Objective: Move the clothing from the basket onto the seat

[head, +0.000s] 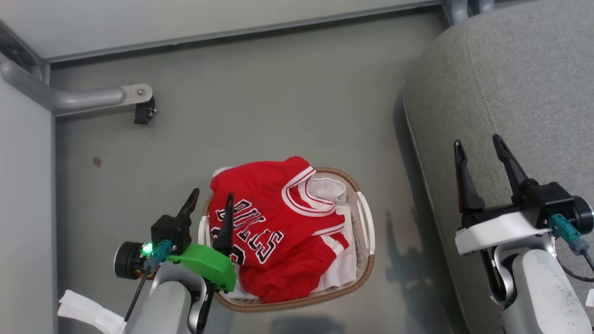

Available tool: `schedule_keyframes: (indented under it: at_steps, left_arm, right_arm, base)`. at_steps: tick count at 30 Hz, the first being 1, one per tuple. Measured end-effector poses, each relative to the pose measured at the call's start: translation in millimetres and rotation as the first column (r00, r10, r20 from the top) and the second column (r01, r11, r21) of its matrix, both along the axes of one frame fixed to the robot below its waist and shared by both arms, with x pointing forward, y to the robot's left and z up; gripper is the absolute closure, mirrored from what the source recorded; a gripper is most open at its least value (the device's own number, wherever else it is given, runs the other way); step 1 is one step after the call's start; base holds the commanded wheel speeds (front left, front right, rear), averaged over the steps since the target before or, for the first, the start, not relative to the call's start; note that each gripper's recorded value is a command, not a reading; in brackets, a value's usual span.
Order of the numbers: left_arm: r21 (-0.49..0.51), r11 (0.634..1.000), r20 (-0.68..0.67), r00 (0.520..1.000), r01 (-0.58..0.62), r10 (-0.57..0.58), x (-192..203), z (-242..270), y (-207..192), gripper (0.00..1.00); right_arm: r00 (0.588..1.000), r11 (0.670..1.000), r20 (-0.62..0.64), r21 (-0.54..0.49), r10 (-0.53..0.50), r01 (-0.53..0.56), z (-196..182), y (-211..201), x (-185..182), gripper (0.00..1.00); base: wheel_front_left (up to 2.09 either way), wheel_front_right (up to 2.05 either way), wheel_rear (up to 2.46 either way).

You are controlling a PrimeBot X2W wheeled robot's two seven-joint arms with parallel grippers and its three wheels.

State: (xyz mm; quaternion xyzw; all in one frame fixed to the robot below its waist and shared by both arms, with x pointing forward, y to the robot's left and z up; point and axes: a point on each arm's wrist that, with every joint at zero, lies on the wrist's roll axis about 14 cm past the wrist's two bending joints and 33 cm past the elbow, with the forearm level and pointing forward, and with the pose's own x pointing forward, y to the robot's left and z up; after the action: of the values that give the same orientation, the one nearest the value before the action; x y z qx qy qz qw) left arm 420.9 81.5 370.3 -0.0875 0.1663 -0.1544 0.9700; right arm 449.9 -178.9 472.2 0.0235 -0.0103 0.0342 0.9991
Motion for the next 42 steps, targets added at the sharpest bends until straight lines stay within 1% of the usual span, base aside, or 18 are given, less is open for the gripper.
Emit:
schedule_keyframes:
  at_steps: [2, 6, 10, 13, 19, 23, 31, 36, 37, 38, 39, 42]
  left_arm:
    - [0.014, 0.998, -0.066, 0.996, 0.056, -0.055, 4, -27, -13, 0.0]
    - [0.039, 0.986, -0.163, 0.974, 0.163, -0.155, -2, -66, -35, 0.0]
    - [0.04, 0.965, -0.262, 0.934, 0.26, -0.241, -17, -103, -55, 0.0]
    - [0.027, 0.951, -0.309, 0.907, 0.308, -0.286, -23, -122, -67, 0.0]
    - [0.025, 0.909, -0.402, 0.837, 0.416, -0.372, -38, -162, -82, 0.0]
    - [0.033, 0.889, -0.459, 0.797, 0.457, -0.392, -41, -188, -80, 0.0]
    - [0.033, 0.874, -0.529, 0.751, 0.484, -0.396, -40, -225, -80, 0.0]
    - [0.045, 0.881, -0.571, 0.736, 0.471, -0.364, -43, -241, -76, 0.0]
    - [0.043, 0.883, -0.579, 0.732, 0.468, -0.359, -44, -244, -75, 0.54]
    - [0.043, 0.883, -0.583, 0.729, 0.467, -0.358, -45, -244, -75, 0.71]
    - [0.045, 0.885, -0.588, 0.729, 0.462, -0.351, -44, -245, -73, 1.0]
    - [0.044, 0.892, -0.588, 0.734, 0.449, -0.341, -43, -242, -73, 1.0]
  right_arm:
    - [1.0, 1.0, -0.019, 0.004, -0.014, 0.014, -12, -5, 10, 0.0]
    - [0.998, 0.999, -0.063, 0.007, -0.031, 0.032, -33, -12, 18, 0.0]
    - [0.992, 0.998, -0.111, 0.01, -0.052, 0.054, -53, -20, 18, 0.0]
    - [0.99, 0.997, -0.126, 0.012, -0.068, 0.07, -61, -27, 20, 0.0]
    - [0.984, 0.996, -0.152, 0.005, -0.091, 0.092, -77, -36, 22, 0.0]
    - [0.981, 0.995, -0.168, -0.002, -0.1, 0.102, -87, -41, 24, 0.0]
    - [0.973, 0.994, -0.201, -0.015, -0.112, 0.111, -106, -47, 27, 0.0]
    - [0.968, 0.994, -0.223, -0.024, -0.113, 0.111, -116, -48, 26, 0.0]
    - [0.968, 0.994, -0.225, -0.025, -0.113, 0.11, -117, -48, 26, 0.0]
    - [0.968, 0.994, -0.225, -0.025, -0.112, 0.109, -117, -48, 27, 0.0]
    - [0.969, 0.994, -0.224, -0.022, -0.108, 0.105, -117, -47, 27, 0.0]
    - [0.97, 0.995, -0.221, -0.021, -0.104, 0.102, -115, -45, 27, 0.0]
  base:
    - [0.0, 0.0, 0.0]
    - [0.0, 0.0, 0.0]
    - [0.0, 0.0, 0.0]
    - [0.0, 0.0, 0.0]
    - [0.0, 0.0, 0.0]
    - [0.0, 0.0, 0.0]
    - [0.0, 0.0, 0.0]
    - [0.0, 0.0, 0.0]
    - [0.0, 0.0, 0.0]
    - [0.0, 0.0, 0.0]
    - [0.0, 0.0, 0.0]
    - [0.0, 0.0, 0.0]
